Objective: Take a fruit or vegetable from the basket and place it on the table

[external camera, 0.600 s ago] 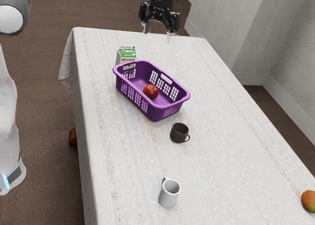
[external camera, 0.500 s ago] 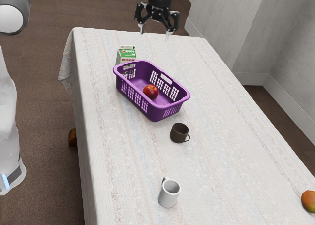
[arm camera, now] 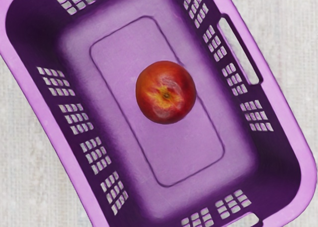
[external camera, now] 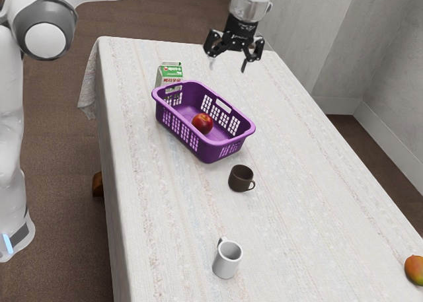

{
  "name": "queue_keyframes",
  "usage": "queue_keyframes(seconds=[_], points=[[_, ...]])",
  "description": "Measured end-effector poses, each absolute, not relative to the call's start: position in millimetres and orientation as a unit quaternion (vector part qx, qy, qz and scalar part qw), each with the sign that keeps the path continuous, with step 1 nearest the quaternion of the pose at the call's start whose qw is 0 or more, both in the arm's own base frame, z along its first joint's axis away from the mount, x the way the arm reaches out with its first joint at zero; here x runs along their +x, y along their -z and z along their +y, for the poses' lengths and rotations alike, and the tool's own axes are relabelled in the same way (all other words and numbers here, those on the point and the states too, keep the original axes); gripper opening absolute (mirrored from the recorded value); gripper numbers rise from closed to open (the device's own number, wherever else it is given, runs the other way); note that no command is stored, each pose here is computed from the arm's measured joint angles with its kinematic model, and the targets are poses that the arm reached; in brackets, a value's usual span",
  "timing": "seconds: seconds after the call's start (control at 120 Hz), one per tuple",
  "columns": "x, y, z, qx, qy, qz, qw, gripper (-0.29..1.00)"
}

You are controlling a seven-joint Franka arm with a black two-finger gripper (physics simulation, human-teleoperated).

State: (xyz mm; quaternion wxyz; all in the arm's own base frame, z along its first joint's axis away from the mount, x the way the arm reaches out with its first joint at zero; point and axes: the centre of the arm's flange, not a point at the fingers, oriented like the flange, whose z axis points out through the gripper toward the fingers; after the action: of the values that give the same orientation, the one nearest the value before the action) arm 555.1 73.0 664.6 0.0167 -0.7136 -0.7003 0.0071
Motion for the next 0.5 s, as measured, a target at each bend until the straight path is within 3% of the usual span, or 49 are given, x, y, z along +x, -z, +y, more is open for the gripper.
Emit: queue_keyframes(seconds=[0.217,0.5], points=[[542,-672,115,-0.711,0.015,-0.703,0.008,0.70],[530,-655,137,-0.796,0.019,-0.603,0.057,0.70]])
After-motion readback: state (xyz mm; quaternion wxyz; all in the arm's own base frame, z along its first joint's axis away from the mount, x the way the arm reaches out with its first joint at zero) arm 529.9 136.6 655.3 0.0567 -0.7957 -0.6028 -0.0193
